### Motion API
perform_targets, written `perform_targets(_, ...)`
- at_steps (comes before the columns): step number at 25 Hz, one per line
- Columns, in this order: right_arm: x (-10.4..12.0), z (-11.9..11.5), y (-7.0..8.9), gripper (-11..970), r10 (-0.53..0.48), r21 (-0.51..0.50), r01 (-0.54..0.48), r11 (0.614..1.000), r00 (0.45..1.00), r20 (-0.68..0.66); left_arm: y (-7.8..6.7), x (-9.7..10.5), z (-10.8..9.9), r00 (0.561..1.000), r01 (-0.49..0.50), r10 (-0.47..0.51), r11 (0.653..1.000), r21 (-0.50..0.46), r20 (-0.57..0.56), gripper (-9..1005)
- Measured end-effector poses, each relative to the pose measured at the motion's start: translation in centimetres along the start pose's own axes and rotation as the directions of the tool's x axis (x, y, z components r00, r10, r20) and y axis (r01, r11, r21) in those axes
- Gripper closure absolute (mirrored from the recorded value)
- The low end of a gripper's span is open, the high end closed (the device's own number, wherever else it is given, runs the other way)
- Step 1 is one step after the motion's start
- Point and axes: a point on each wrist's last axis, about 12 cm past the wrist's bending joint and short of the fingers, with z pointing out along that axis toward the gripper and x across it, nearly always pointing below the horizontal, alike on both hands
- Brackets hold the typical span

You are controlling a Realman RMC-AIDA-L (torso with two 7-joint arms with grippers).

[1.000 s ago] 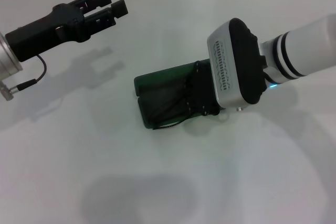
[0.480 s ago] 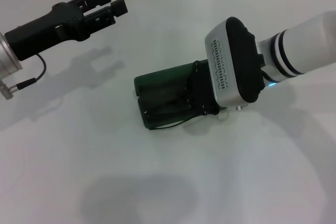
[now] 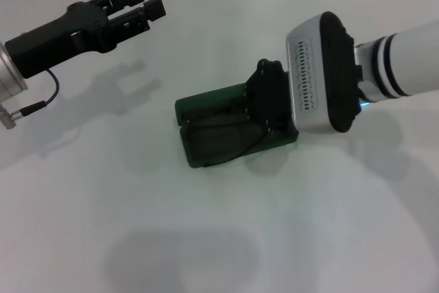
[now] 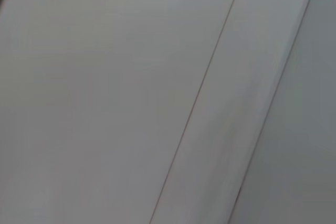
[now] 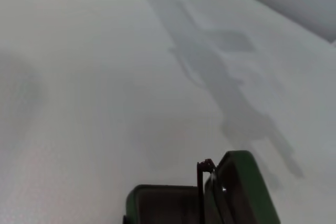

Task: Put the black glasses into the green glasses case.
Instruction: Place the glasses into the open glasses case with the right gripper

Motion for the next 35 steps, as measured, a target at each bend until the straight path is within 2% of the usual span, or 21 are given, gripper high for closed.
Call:
perform_targets(6,0.1,-0.3,0.1,905,-0.003,0.034,0.003,0.999,1.000,0.009,0.0,0.0,0.0,1.000,0.000,0.000,1.000,0.000,0.000,288)
perform_targets(19,-0.6,-0.5,0.3,905,-0.008,0.028,0.006,1.000,0.997,0.077,0.1,-0.2,0.0,1.000,-0.004,0.004,1.000,0.001,0.002,287)
perform_targets(27,-0.2,-1.3,0.6,905,-0.042,0.123,0.031,0.992,0.995,0.092,0.1,-0.2,-0.2,1.000,-0.004,0.004,1.000,-0.004,0.008,288)
perform_targets(35,-0.2,-1.3,0.8,905,-0.048,0.125,0.036,0.991,0.995,0.091,0.1,-0.1,-0.3,1.000,-0.012,0.013,1.000,-0.007,0.008,288)
